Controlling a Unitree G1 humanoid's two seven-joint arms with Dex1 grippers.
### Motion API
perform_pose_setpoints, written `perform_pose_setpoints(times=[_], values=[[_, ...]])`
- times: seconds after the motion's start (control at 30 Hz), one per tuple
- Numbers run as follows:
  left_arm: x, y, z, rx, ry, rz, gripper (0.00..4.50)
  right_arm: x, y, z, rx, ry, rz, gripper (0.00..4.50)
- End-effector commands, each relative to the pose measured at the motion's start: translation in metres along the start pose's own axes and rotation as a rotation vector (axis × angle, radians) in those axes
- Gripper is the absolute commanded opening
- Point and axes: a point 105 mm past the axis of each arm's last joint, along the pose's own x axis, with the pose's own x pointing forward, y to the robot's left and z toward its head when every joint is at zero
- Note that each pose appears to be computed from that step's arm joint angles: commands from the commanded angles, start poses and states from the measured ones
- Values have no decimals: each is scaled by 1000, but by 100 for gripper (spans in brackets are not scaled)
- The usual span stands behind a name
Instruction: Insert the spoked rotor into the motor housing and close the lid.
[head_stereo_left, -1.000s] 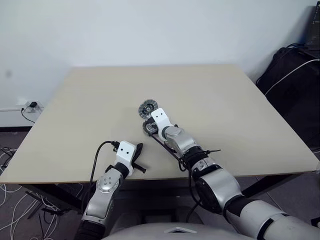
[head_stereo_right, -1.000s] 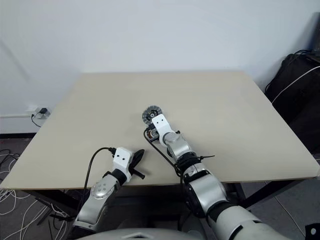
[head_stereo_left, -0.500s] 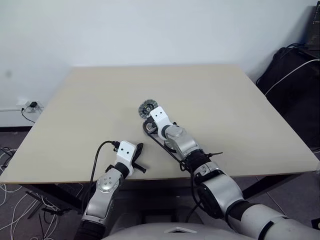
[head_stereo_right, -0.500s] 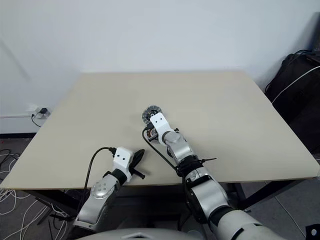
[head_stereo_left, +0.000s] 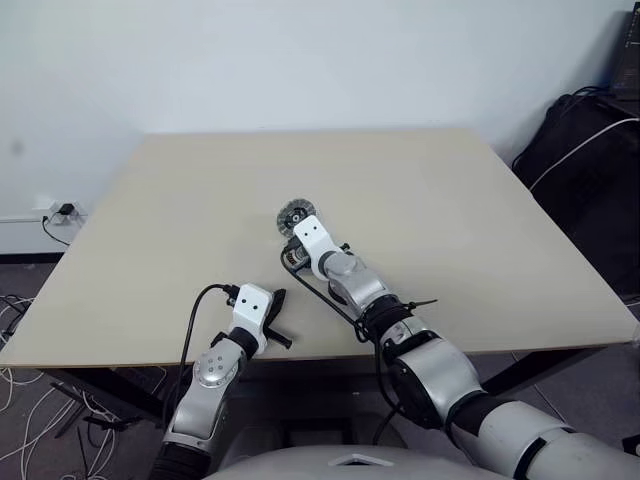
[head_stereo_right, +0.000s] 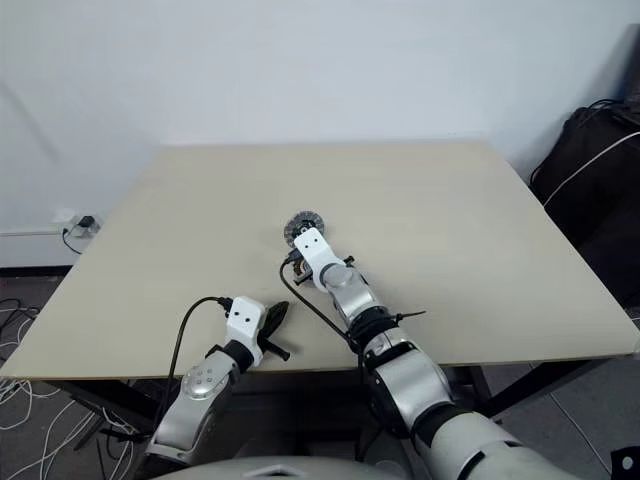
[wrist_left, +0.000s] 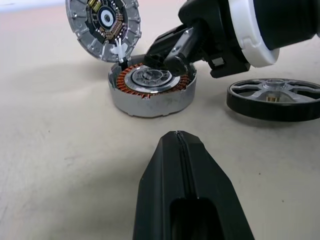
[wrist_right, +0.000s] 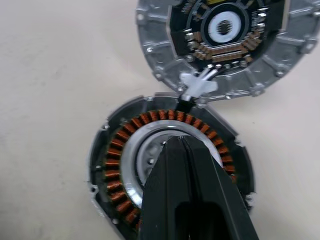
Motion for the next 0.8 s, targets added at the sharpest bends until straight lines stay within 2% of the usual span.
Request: perform_pose_setpoints(times=[0.03, 0.37, 0.7, 0.8], values=[[0, 3, 12, 10, -46, 15, 0, 1, 2, 16, -26, -50, 20, 3], [2, 2, 13, 10, -47, 6, 0, -1, 7, 11, -9, -72, 89, 3], [3, 2, 13, 10, -44, -4, 0, -14, -3, 25, -1, -149, 178, 3], [3, 1, 13, 11, -44, -7, 0, -19, -2, 25, -67, -132, 235, 57]])
